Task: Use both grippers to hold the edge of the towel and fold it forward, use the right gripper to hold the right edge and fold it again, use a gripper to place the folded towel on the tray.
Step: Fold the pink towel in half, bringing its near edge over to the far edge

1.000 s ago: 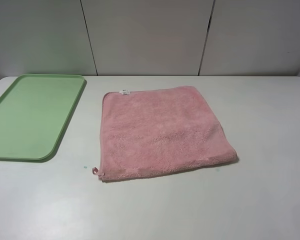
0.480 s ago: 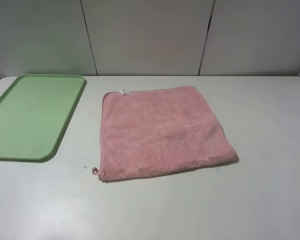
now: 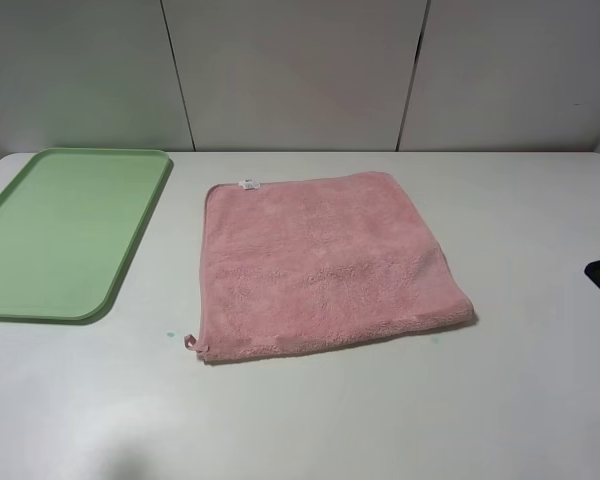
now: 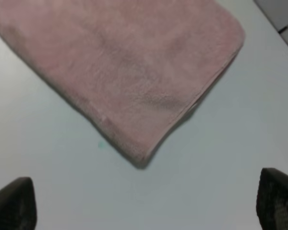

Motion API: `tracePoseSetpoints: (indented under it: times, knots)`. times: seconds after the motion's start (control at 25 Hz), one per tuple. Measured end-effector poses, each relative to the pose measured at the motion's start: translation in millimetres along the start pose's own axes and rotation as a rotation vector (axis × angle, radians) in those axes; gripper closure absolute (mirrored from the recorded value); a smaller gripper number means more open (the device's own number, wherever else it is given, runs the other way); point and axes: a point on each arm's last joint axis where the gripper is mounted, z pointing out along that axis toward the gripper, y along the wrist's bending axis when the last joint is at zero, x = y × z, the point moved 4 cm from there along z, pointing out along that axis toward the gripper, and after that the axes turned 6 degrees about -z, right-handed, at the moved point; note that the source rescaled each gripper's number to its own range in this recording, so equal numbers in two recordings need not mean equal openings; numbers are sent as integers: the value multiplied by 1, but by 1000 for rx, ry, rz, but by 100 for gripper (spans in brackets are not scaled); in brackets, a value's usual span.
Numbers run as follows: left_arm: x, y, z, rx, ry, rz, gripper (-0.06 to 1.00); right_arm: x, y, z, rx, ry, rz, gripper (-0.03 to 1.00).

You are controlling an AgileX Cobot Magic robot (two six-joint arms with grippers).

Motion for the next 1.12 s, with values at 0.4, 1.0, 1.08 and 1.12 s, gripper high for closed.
tracePoseSetpoints:
  times: [0.4, 1.0, 1.08, 1.12]
  knots:
    - [-15, -3, 20, -52, 87, 220, -6, -5, -16, 67, -176, 137, -213, -3]
    - [-40, -12, 57, -46, 128, 318, -6, 2, -27, 135, -270, 238, -294, -3]
    - [-45, -14, 64, -38, 122, 328, -6, 4, -27, 139, -281, 250, -297, -3]
    - [-47, -16, 67, -34, 123, 333, -6, 4, -27, 142, -286, 256, -298, -3]
